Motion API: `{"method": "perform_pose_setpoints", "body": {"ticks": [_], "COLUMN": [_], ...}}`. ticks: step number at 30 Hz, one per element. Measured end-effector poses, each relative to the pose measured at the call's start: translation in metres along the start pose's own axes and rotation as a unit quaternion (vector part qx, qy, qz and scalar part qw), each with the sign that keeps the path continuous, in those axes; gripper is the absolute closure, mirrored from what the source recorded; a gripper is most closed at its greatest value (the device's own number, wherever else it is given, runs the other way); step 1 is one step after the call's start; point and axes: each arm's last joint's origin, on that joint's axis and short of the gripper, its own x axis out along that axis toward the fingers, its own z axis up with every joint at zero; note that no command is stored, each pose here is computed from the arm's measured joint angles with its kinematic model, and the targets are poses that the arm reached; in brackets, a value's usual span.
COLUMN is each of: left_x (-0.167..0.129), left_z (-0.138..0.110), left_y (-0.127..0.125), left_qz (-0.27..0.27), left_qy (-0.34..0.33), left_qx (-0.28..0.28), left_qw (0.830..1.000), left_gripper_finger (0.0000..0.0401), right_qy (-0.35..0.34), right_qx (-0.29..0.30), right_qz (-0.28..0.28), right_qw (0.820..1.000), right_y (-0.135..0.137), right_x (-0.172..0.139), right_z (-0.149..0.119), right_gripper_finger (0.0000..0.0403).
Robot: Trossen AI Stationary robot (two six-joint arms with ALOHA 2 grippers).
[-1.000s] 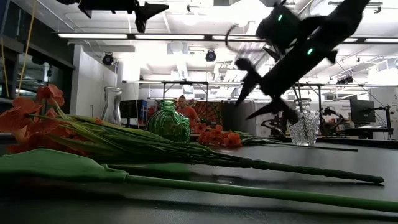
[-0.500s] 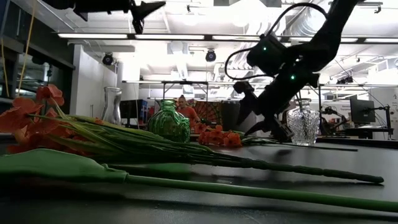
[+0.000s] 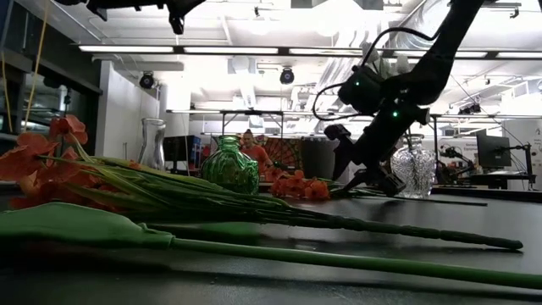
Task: Sort flowers into vase by color
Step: Put the top right orange flowers into the green vase
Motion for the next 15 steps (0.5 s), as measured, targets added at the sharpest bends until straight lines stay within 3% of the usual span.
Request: {"method": "perform_pose_setpoints", "body": {"ticks": [4,9,15], "left_x": [-0.001,-0.009,-0.027], "left_z": [0.000,0.007,0.019], "left_y": [0.001,0.000,-0.007], "left_qz": [0.004,0.012,0.028], "left_qy": [-0.001,-0.017,-0.046], "left_qx": [-0.005,0.011,0.038], "left_qw": [1.000,1.000,0.998], "left_gripper_finger": [0.0217,0.0217,0.0217], "right_qy": [0.006,0.014,0.025], "right_qx": [0.002,-0.030,-0.037], "right_qz": [-0.004,0.020,0.095], "right_qw": [1.000,0.999,0.994], "right_y": [-0.002,0.003,0.024], "right_x": [0.004,-0.001,-0.025], "right_z": [0.001,-0.005,-0.013], "right_gripper_finger": [0.0290,0.0385,0.0398]}}
